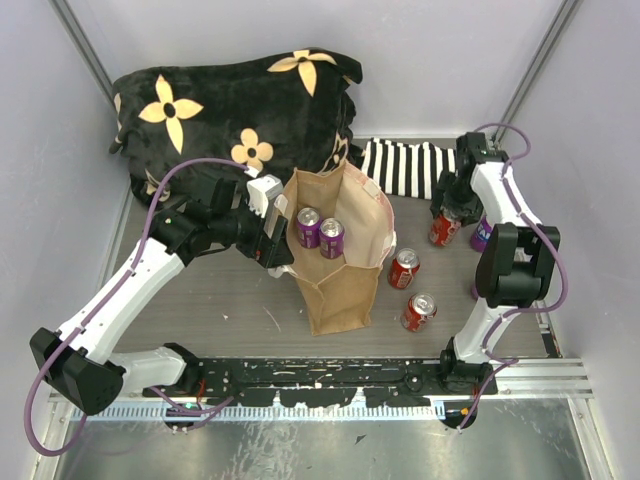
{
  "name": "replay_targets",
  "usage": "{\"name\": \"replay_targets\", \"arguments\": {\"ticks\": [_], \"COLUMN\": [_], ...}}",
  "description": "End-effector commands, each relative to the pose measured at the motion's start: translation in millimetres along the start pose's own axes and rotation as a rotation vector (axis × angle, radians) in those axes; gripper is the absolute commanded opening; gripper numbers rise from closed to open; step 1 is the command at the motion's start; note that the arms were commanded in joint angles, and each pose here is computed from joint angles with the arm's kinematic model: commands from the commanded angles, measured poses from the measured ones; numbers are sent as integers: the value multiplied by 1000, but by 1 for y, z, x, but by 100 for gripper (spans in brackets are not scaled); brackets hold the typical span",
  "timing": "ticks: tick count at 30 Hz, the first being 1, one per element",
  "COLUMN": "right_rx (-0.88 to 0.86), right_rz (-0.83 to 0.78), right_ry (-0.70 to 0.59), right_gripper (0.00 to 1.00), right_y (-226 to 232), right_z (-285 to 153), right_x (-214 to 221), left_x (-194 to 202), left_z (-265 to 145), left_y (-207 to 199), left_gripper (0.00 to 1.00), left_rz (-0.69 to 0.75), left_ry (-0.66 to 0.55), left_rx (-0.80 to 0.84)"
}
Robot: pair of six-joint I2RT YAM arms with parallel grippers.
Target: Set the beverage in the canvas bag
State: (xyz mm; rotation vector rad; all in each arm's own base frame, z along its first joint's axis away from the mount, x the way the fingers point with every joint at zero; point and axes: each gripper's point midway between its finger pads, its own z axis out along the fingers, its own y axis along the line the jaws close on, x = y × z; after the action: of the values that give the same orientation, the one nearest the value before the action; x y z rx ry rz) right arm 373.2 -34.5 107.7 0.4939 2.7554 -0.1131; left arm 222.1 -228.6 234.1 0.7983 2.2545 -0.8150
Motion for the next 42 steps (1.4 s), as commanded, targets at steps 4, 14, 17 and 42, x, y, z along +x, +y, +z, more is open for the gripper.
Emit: {"name": "replay_targets", "arguments": {"ticks": [4,14,17,42], "right_rx": [-207,-555,-649,-615], "right_rz": [15,-118,-168,-501], "right_ry": [-282,-551,-587,-364], "right_gripper": [1,1,1,1], "right_y": [44,157,188,312], "right_z": [-125,-281,-311,-230], "right_x": [-77,-65,-43,124], "left_x": [-4,22,28,41], "left_z": [-3,-11,-13,-20], "left_y": [-1,3,3,-9], "left_gripper": [98,98,98,98], "left_rz": [21,79,79,112], "left_ry": [-10,49,59,46], "left_rx": [-8,-21,-19,38]}}
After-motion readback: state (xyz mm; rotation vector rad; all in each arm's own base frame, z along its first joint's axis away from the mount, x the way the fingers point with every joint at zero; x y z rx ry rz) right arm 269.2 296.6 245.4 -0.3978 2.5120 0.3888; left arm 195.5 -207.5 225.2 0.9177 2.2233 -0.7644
